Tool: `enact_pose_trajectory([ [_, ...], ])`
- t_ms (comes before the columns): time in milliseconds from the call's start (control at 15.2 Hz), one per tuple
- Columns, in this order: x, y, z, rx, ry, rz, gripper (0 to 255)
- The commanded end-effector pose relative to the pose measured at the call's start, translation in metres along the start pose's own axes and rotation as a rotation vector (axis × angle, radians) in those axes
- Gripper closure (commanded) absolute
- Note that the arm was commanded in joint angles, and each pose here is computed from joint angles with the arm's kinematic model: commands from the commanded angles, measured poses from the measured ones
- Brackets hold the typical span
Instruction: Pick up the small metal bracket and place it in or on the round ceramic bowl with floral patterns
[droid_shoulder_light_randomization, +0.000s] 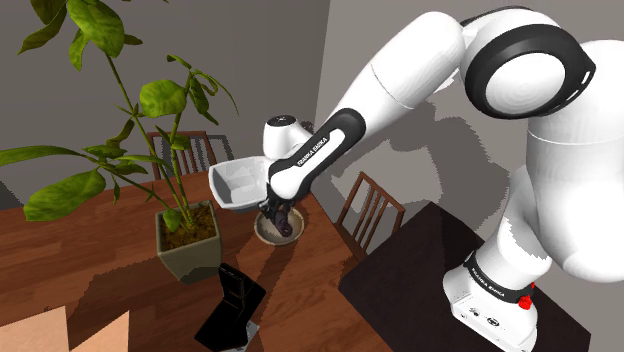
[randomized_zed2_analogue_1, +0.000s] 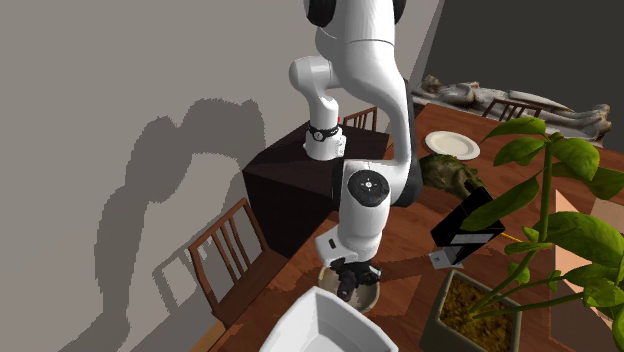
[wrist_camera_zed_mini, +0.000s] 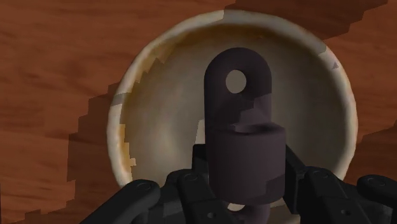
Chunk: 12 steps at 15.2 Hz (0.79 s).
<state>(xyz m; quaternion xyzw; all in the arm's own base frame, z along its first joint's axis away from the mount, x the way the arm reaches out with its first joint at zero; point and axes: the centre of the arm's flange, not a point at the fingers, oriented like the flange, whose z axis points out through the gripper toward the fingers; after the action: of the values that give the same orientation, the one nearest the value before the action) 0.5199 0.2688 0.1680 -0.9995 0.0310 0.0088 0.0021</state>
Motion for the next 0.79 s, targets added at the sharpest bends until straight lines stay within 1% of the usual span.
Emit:
enact_pose_trajectory([
  [0, 0.0009, 0.0016, 0.0056, 0.000, 0.001, 0.000, 255],
  [462, 0.0009, 0.0015, 0.0056, 0.000, 0.001, 0.000, 255],
  [528, 0.0009, 0.0015, 0.0056, 0.000, 0.001, 0.000, 0],
  [726, 0.0009, 0.0016, 0.0056, 0.000, 0.001, 0.000, 0],
])
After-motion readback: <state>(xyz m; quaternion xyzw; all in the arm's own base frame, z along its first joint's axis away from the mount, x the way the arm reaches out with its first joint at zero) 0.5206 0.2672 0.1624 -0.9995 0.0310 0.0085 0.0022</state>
